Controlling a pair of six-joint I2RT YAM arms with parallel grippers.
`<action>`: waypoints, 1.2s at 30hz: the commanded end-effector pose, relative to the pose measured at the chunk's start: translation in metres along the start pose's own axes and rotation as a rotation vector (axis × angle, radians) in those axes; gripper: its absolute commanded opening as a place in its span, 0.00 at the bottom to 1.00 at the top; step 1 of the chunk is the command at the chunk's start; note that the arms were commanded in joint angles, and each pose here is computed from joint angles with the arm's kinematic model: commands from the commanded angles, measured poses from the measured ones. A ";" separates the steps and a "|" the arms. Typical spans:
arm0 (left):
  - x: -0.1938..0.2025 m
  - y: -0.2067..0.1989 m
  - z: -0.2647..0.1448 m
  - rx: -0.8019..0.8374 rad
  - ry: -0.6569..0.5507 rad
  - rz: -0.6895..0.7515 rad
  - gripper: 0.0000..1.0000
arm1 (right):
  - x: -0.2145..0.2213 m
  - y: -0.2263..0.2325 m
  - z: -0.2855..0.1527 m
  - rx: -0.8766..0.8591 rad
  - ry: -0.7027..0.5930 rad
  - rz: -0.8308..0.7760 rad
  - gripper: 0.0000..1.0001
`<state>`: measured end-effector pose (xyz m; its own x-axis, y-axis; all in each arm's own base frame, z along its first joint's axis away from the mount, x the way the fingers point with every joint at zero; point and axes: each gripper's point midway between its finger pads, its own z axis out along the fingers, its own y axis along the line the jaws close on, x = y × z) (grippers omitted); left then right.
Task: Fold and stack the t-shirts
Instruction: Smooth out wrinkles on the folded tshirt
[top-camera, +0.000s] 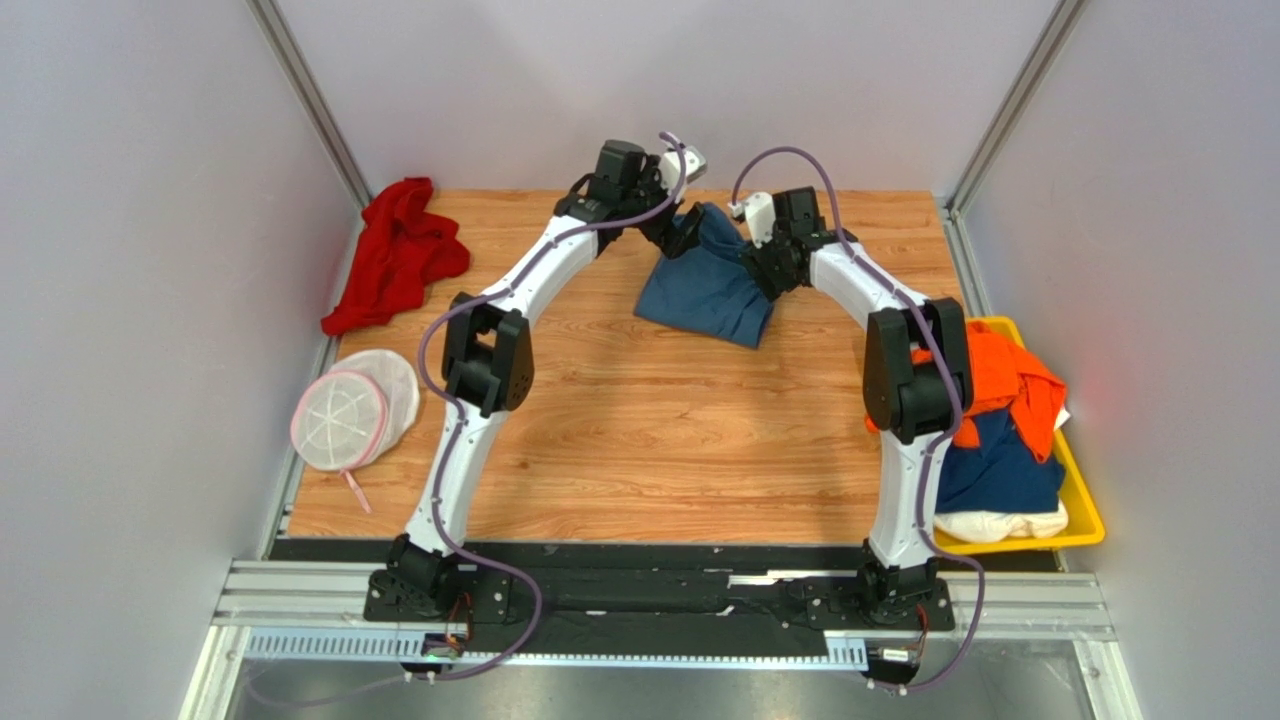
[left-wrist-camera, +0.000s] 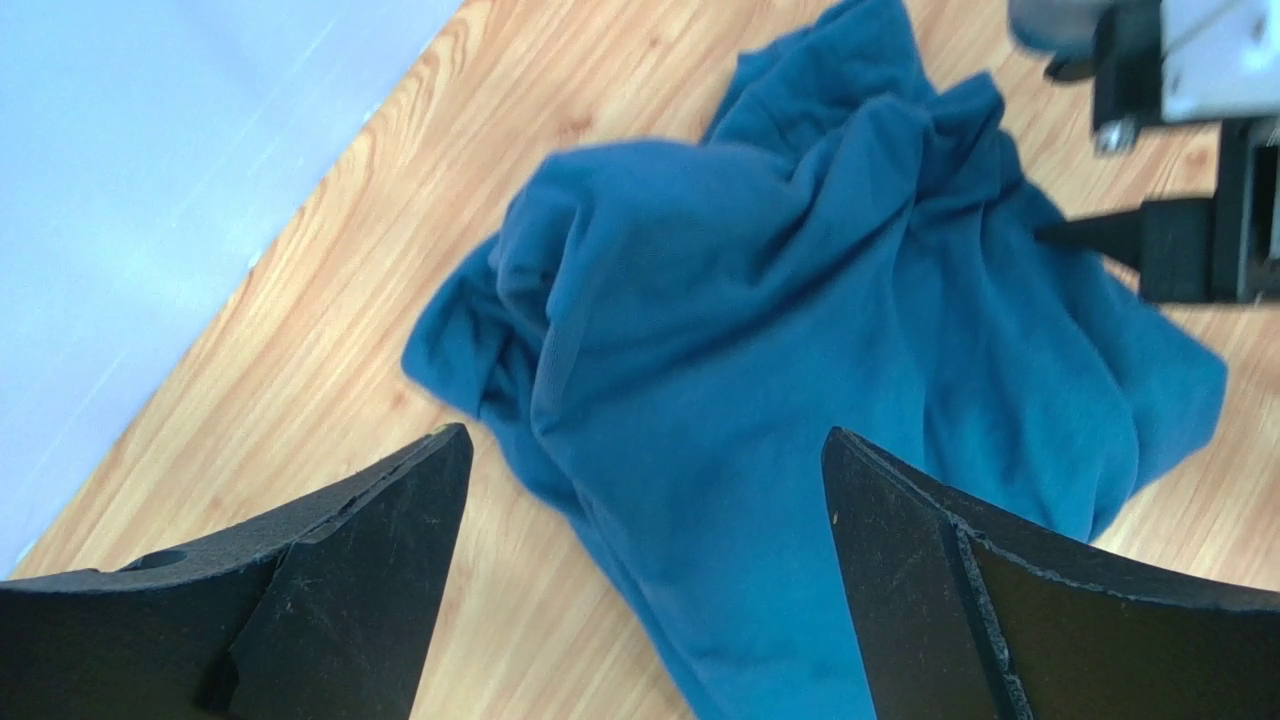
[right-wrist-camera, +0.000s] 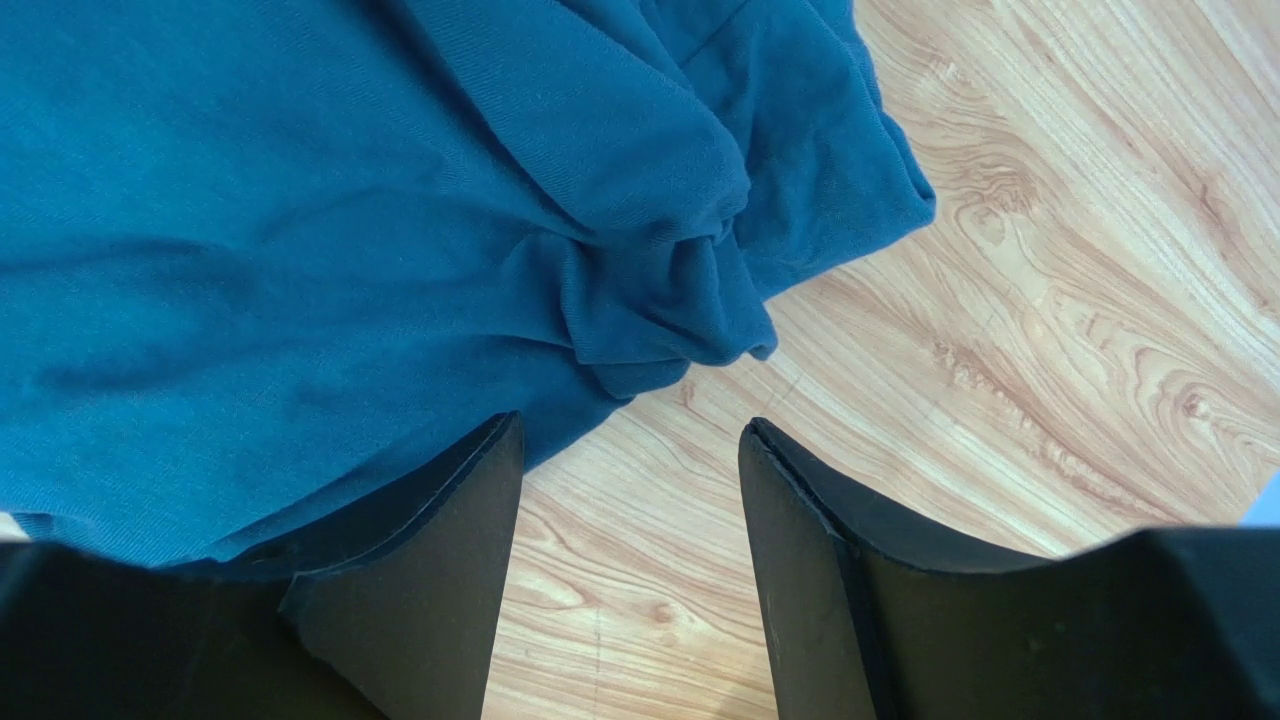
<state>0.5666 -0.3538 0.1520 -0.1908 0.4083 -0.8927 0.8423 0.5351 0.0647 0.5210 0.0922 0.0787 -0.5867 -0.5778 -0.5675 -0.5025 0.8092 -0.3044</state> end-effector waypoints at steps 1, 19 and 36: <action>-0.014 -0.010 0.011 0.002 -0.025 -0.004 0.96 | -0.030 -0.006 -0.023 0.016 -0.095 0.026 0.59; 0.027 -0.032 0.017 0.023 0.152 0.051 0.96 | -0.031 0.030 -0.086 -0.119 -0.171 0.071 0.59; 0.064 -0.051 0.005 0.018 0.317 0.154 0.96 | -0.023 0.041 -0.085 -0.191 -0.146 0.291 0.62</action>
<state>0.5102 -0.3667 0.0575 -0.2592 0.6776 -0.6882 0.8839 0.4537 0.1137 0.4467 0.1285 0.1579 -0.5644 -0.4026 -0.7207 -0.5096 0.8567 -0.0795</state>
